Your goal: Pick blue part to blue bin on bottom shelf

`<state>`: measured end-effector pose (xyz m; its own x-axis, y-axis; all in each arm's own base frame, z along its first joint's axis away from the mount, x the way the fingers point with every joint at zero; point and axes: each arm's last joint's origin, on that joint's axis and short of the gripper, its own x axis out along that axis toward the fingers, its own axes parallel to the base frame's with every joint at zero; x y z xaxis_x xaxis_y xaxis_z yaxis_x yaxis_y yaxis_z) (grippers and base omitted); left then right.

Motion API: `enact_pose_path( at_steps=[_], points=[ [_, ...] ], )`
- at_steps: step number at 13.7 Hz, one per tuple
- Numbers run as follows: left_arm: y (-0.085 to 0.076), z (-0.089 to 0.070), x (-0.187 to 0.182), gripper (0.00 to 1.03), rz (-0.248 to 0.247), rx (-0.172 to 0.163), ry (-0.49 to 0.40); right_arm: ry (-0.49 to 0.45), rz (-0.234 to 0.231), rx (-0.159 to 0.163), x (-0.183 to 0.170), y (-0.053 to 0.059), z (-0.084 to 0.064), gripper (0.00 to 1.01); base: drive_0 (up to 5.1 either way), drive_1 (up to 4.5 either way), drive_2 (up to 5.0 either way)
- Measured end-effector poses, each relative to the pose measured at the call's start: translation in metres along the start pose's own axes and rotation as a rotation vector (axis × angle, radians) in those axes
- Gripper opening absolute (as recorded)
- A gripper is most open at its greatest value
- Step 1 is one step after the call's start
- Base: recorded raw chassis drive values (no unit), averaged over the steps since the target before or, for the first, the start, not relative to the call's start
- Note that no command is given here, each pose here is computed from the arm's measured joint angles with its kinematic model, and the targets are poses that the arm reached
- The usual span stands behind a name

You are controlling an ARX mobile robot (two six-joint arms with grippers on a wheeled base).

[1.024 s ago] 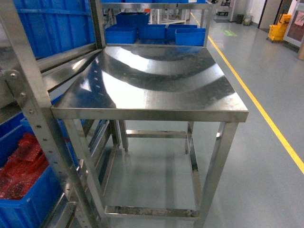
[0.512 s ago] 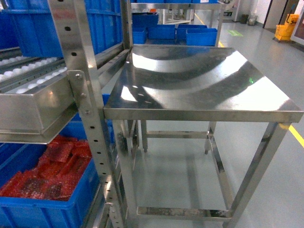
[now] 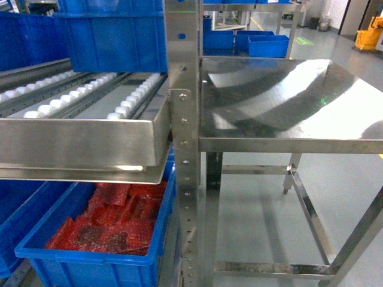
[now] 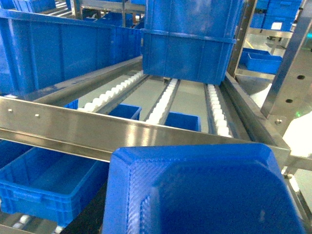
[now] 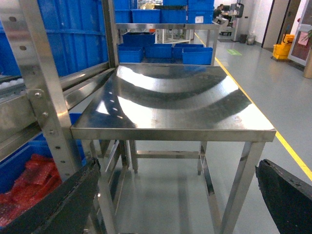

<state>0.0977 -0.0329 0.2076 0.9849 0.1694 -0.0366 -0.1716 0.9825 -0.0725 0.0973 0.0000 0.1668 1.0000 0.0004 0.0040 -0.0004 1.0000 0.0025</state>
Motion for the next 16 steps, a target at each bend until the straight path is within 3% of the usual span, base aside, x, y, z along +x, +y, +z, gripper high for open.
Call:
enact_pose_path(
  at_steps=[16],
  points=[
    [0.0, 0.0001, -0.0001, 0.44, -0.001, -0.001, -0.001, 0.004, -0.001, 0.0, 0.0, 0.0, -0.0004, 0.98, -4.9, 2.31, 2.3]
  ],
)
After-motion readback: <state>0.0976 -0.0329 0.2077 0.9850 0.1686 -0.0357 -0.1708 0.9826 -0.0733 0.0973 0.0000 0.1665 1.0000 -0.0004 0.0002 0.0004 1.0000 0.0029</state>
